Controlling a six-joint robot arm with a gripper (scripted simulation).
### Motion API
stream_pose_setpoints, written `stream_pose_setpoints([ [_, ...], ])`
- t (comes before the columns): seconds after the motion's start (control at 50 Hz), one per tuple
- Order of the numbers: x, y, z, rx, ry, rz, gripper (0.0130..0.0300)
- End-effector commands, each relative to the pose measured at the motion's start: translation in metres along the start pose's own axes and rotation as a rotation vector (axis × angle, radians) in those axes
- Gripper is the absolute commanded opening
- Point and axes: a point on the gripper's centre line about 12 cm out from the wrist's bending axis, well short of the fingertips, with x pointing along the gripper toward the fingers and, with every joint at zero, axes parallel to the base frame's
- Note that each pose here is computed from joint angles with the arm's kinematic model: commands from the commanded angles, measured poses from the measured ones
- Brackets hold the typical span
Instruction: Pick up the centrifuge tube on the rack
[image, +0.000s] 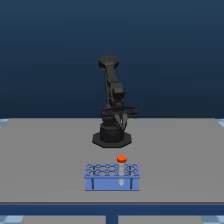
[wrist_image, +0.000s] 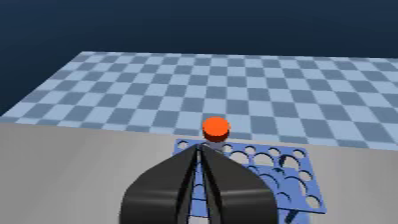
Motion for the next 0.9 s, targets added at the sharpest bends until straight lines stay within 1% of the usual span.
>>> stream_pose_setpoints([
  [0.02,0.000,0.000,0.0000,0.000,0.000,0.000,0.0300],
  [0.6,0.001,0.000,0.0002,0.000,0.003,-0.001,0.0300],
  [0.8,0.007,-0.001,0.0008,0.001,0.014,-0.008,0.0300],
  [0.86,0.012,-0.001,0.0014,0.002,0.024,-0.014,0.0300],
  [0.9,0.012,-0.001,0.0014,0.002,0.024,-0.014,0.0300],
])
